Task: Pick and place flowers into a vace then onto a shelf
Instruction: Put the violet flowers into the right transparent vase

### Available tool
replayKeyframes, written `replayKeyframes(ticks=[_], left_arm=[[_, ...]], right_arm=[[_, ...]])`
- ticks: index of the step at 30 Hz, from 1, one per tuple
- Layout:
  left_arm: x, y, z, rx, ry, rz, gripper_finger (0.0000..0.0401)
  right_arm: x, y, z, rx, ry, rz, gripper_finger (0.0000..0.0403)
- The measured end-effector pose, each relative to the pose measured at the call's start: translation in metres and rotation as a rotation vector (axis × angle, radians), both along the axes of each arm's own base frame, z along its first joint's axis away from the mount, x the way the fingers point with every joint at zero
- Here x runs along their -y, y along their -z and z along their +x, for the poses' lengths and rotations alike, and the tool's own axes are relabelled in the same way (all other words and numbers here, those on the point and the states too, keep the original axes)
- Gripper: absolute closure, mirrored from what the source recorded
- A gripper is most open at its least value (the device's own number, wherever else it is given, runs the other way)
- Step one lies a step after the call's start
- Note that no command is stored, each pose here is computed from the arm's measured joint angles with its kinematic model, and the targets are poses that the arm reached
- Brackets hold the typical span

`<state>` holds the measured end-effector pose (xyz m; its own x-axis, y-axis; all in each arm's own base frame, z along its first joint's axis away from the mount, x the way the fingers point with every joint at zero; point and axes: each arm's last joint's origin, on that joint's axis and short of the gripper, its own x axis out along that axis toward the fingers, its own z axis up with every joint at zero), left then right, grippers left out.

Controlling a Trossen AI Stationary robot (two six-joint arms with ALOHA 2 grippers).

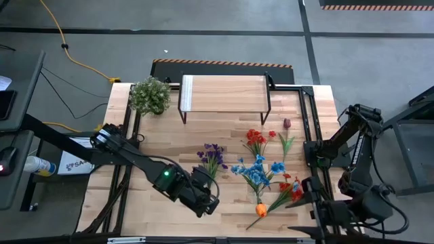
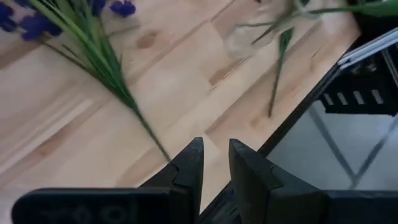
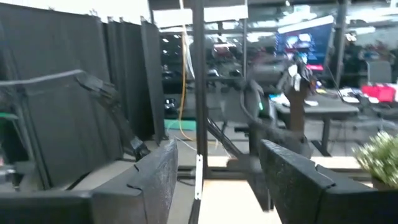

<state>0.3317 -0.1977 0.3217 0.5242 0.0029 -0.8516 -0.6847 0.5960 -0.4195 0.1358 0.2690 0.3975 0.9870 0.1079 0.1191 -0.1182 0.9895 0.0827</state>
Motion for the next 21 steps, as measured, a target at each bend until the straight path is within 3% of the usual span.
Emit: replayKeyframes(ticks=[15,21], left_arm=[[-0.009,0.055,0.025,-0.248,-0.036,-0.025,0.029],[-0.006,0.059,0.029,-0.225,-0.035,-0.006,0.029]], right_arm=[[-0.002,-0.006,-0.003,0.056,-0.063,-0.027,0.0186],[-0.004,-0.006,-0.007,0.056,-0.078,-0.025,0.019]])
